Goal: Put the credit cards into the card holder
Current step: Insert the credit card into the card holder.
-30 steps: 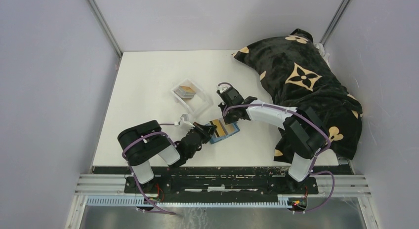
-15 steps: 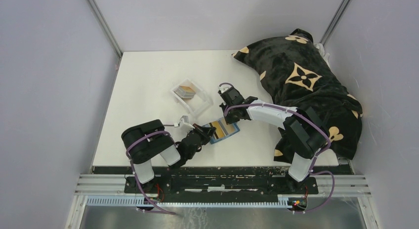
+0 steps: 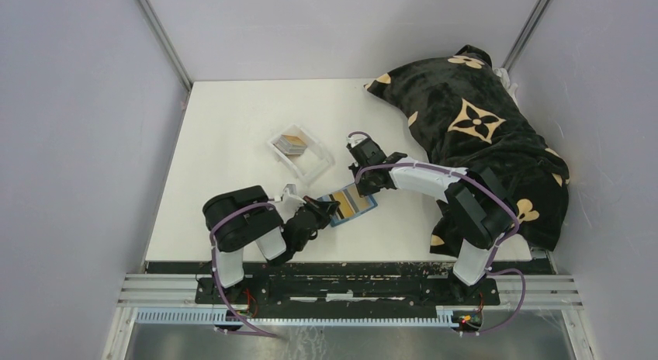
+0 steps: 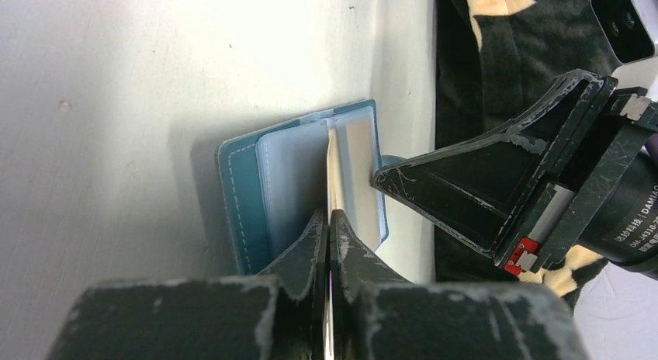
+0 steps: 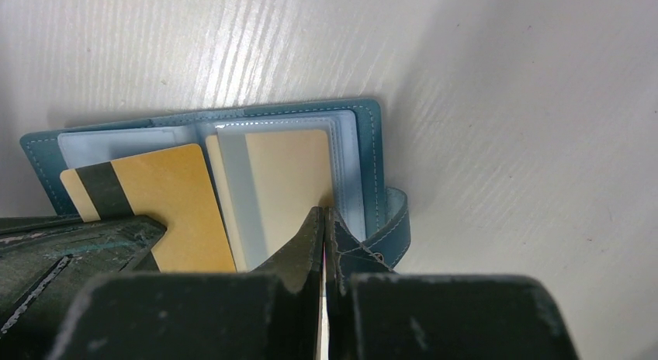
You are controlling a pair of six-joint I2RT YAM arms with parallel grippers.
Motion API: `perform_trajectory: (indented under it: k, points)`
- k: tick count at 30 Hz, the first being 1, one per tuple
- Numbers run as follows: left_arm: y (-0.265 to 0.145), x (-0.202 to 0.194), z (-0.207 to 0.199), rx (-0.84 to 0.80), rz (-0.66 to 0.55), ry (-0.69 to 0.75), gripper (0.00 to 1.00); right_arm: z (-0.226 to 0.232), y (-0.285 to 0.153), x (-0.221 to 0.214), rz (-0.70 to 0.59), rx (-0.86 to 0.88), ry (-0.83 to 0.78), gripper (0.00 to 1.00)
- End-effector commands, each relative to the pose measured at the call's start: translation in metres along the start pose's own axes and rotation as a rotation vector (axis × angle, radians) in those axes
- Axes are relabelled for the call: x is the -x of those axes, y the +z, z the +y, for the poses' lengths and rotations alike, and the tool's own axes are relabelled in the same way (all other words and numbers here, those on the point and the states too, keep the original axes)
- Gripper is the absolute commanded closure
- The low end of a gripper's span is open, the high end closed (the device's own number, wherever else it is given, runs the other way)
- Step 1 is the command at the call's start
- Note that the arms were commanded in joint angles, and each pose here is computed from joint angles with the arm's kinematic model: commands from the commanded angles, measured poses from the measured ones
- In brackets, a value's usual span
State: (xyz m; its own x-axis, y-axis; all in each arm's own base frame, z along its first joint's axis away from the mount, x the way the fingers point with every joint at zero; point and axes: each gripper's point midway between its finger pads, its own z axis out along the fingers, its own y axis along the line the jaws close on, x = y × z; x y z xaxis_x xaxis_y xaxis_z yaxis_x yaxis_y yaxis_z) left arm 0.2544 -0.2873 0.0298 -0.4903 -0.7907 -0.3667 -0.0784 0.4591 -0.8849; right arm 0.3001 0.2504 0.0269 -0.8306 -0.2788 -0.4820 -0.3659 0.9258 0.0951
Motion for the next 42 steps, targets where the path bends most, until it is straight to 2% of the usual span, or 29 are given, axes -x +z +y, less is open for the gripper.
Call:
perform_trajectory:
  k: [1,20,42]
  points:
    - [0.0073,0.0023,-0.0121,-0.047,-0.018,-0.096,0.97,-0.0041,-0.0072,0.0079,-0.034,-0.004,0.014,0.99]
    - [0.0081,0.0002,-0.0144,-0.086,0.021,-0.164,0.97,-0.0062,-0.0021,0.0027,-0.015,0.002,0.021,0.99]
    - [0.0152,0.0006,-0.0097,-0.071,0.007,-0.193,0.97,-0.0066,-0.0002,0.0005,-0.006,0.006,0.020,0.99]
